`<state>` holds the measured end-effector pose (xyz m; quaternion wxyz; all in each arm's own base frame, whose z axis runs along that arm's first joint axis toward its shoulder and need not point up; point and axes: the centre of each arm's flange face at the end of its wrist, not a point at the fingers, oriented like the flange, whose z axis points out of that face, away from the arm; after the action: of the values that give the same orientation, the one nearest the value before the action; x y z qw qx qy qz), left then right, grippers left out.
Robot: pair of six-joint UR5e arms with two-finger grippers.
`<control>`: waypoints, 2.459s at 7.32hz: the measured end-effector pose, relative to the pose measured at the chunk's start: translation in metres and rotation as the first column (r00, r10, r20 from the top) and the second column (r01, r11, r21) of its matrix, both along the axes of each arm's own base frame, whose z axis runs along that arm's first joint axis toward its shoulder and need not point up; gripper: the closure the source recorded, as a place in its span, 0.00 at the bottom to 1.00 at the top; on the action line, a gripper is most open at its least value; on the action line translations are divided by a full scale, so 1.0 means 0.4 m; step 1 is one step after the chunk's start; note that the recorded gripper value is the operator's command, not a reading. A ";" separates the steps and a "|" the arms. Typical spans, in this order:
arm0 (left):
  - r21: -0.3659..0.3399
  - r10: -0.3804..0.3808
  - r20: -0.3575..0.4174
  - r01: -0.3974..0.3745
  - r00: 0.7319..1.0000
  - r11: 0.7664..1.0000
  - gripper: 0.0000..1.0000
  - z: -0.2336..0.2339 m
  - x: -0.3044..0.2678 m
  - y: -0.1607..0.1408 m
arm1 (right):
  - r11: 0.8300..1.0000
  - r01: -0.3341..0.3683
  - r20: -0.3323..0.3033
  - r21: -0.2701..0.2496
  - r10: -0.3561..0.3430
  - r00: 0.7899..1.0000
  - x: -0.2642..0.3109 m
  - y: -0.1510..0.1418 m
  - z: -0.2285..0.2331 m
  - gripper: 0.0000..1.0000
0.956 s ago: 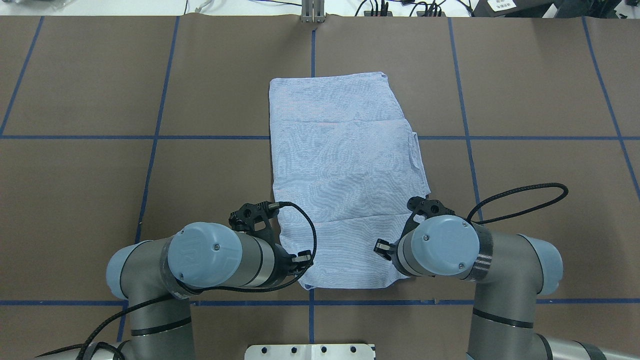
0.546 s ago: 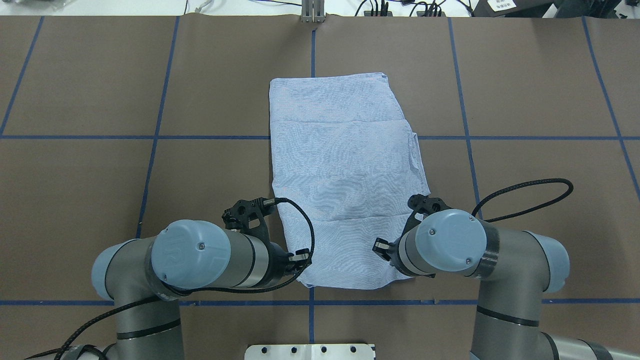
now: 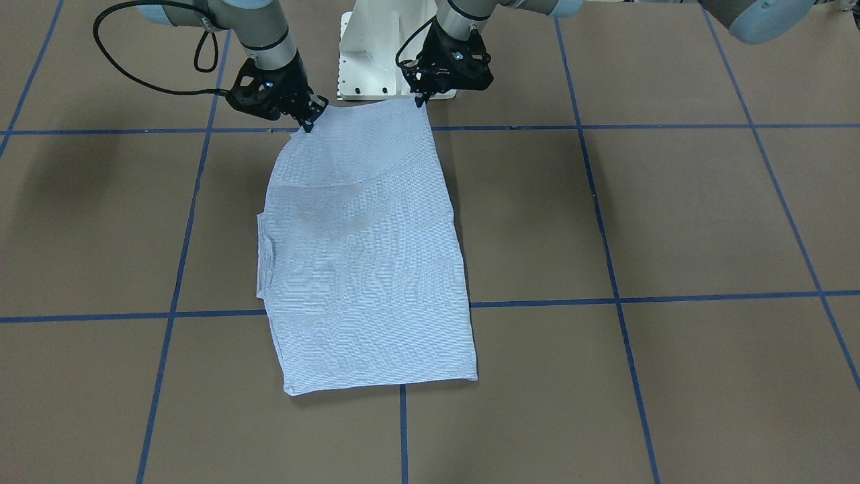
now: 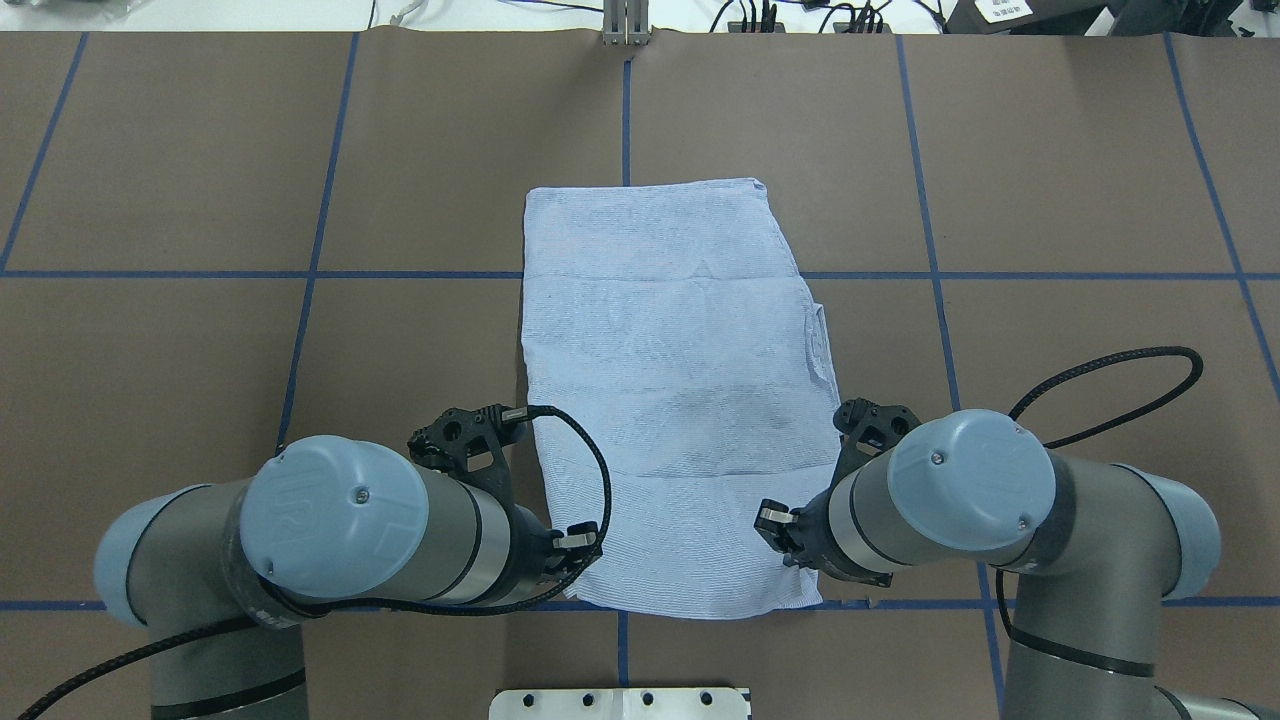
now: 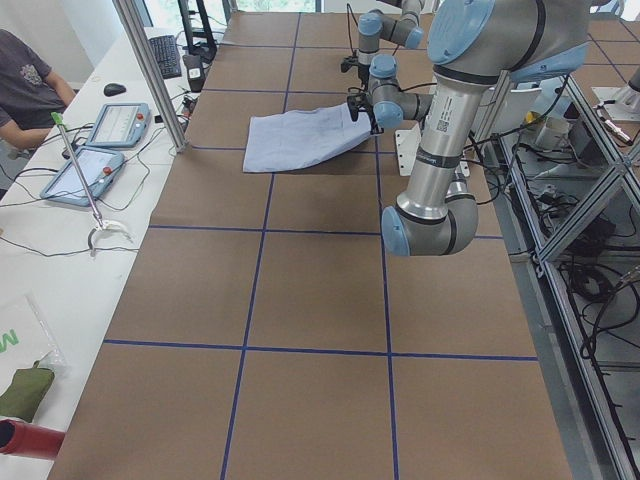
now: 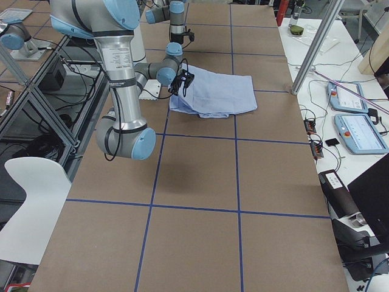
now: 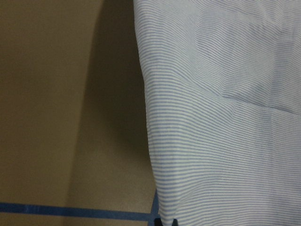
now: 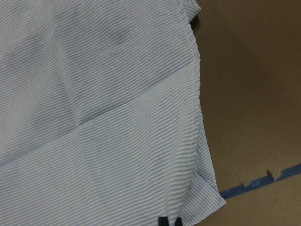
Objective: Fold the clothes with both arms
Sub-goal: 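Lift the near edge with both grippers and fold it over the far half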
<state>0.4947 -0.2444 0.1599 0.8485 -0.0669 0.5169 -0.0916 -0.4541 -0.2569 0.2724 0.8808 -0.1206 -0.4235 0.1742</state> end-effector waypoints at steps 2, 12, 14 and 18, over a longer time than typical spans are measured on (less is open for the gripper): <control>-0.031 0.062 0.019 -0.061 0.998 0.998 1.00 -0.045 -0.074 0.054 | 0.994 0.095 0.058 -0.057 -0.092 0.994 0.042 0.048 -0.034 1.00; -0.004 0.085 0.082 -0.085 0.993 0.996 1.00 -0.075 -0.206 -0.004 | 0.991 0.045 0.180 -0.128 -0.021 0.983 0.105 -0.143 -0.181 1.00; 0.050 0.037 0.103 -0.042 0.994 0.998 1.00 -0.049 -0.207 -0.117 | 0.992 -0.007 0.142 -0.129 0.025 0.990 0.104 -0.230 -0.141 1.00; 0.096 -0.050 0.083 0.042 0.995 0.994 1.00 0.022 -0.153 -0.306 | 0.995 -0.037 0.083 -0.088 0.044 0.996 0.020 -0.376 -0.114 1.00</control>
<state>0.4337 -0.3668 0.1688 0.8697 -0.0109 0.4852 -0.0895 -0.4461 -0.4073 0.2267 0.8522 -0.1572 -0.4549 0.2051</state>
